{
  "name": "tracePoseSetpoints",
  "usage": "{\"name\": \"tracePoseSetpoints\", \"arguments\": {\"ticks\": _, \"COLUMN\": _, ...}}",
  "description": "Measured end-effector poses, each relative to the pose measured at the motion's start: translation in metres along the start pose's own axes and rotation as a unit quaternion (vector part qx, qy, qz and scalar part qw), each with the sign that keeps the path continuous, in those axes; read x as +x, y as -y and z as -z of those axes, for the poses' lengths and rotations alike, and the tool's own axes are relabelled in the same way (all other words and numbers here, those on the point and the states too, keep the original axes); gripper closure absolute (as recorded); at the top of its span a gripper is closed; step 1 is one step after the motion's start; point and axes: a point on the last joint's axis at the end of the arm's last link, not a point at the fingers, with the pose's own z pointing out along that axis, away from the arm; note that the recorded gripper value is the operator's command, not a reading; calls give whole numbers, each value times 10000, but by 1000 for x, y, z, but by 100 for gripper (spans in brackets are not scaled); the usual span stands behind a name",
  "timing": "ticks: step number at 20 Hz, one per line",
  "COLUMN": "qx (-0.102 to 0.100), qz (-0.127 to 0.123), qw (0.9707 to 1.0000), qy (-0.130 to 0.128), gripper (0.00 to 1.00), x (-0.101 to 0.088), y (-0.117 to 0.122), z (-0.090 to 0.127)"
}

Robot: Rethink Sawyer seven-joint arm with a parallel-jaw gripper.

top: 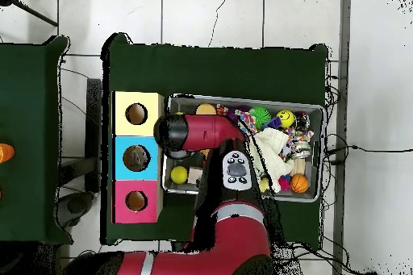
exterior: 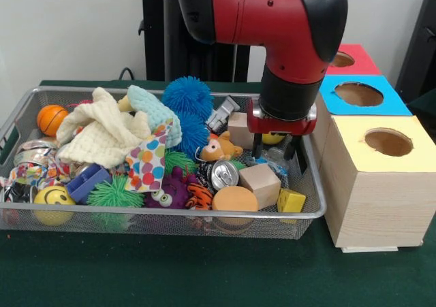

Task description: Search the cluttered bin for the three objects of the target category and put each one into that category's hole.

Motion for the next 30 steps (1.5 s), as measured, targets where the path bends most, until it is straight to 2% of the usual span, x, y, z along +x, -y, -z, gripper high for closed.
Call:
{"name": "tracePoseSetpoints", "arguments": {"ticks": 6, "qx": -34, "qz": -79, "qw": 9999, "qy": -126, "gripper": 0, "x": 6, "y": 9, "z": -20}}
{"name": "tracePoseSetpoints", "arguments": {"ticks": 10, "qx": -76, "qz": -214, "qw": 9995, "qy": -218, "gripper": 0, "x": 8, "y": 26, "z": -30}}
{"name": "tracePoseSetpoints", "arguments": {"ticks": 16, "qx": -94, "qz": -317, "qw": 9992, "qy": -210, "gripper": 0, "x": 9, "y": 38, "z": -25}}
{"name": "tracePoseSetpoints", "arguments": {"ticks": 22, "qx": -102, "qz": -308, "qw": 9991, "qy": -282, "gripper": 0, "x": 22, "y": 36, "z": -17}}
{"name": "tracePoseSetpoints", "arguments": {"ticks": 30, "qx": -115, "qz": -292, "qw": 9990, "qy": -313, "gripper": 0, "x": 34, "y": 32, "z": -25}}
